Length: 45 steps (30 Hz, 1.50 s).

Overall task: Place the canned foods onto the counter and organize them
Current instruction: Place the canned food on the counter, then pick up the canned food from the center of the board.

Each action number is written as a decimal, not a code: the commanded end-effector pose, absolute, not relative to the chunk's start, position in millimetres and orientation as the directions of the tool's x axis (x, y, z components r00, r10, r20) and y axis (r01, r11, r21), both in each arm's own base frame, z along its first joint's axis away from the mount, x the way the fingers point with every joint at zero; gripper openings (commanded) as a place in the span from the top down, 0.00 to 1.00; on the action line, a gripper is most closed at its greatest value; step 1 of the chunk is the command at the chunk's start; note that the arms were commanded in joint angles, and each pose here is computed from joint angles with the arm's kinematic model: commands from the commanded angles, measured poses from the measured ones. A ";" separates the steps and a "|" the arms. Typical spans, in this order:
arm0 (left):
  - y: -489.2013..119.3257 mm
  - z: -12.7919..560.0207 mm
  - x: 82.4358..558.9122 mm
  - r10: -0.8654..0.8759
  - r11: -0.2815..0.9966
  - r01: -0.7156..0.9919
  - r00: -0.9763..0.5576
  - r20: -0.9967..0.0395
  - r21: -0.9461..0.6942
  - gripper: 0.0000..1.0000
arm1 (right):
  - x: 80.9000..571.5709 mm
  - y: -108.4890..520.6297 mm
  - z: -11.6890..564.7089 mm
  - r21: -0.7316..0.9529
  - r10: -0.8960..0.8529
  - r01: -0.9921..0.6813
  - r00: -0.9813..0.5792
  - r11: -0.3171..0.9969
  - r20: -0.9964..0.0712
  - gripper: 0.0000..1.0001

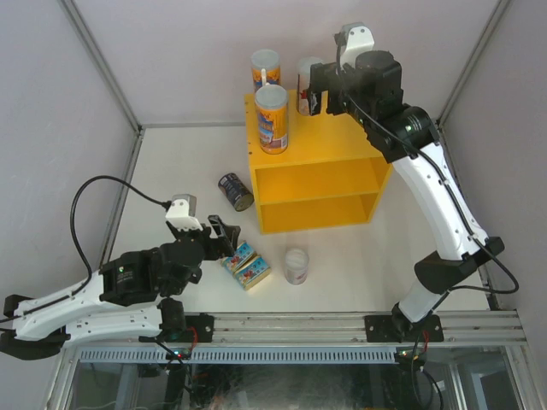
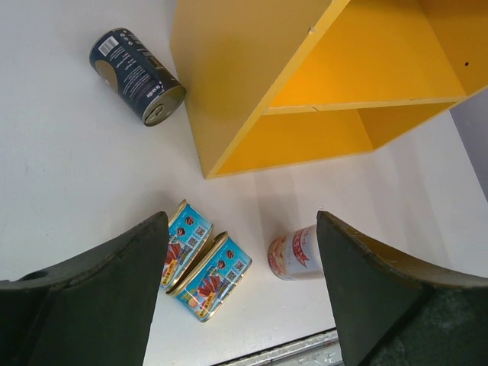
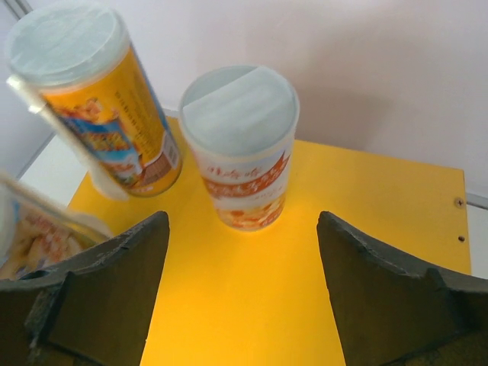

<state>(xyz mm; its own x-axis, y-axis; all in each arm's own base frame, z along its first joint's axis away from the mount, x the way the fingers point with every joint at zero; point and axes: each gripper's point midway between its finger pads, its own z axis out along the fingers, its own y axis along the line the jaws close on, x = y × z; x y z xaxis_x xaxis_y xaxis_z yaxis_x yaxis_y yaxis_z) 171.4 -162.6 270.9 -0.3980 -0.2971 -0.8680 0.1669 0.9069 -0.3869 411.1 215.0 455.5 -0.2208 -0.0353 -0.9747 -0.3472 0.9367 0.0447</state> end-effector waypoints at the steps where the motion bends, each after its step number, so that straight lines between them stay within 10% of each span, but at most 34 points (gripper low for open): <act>1: -164.3 266.9 174.3 -0.321 0.905 0.144 -0.387 -0.865 -0.401 0.18 | 378.9 210.1 483.8 0.038 -0.013 -0.348 -0.143 0.937 -0.990 0.23; 25: -173.3 210.9 178.4 -0.421 0.869 0.026 -0.488 -0.765 -0.495 0.16 | 173.4 198.5 327.7 0.109 -0.072 -0.448 -0.369 0.887 -0.927 0.26; 45: -170.7 192.9 169.6 -0.425 0.855 0.011 -0.559 -0.712 -0.519 0.16 | 118.7 254.9 176.6 0.130 -0.191 -0.544 -0.492 0.829 -0.849 0.24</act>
<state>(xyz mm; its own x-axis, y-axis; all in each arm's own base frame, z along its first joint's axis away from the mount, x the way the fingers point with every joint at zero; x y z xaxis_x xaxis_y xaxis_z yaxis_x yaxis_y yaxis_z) 171.0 -169.2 195.0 -0.5491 -0.4112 -0.7276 0.0167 0.8650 -0.5014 118.8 230.0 172.1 -0.4907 -0.2831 -0.8241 -0.5408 0.8405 0.0332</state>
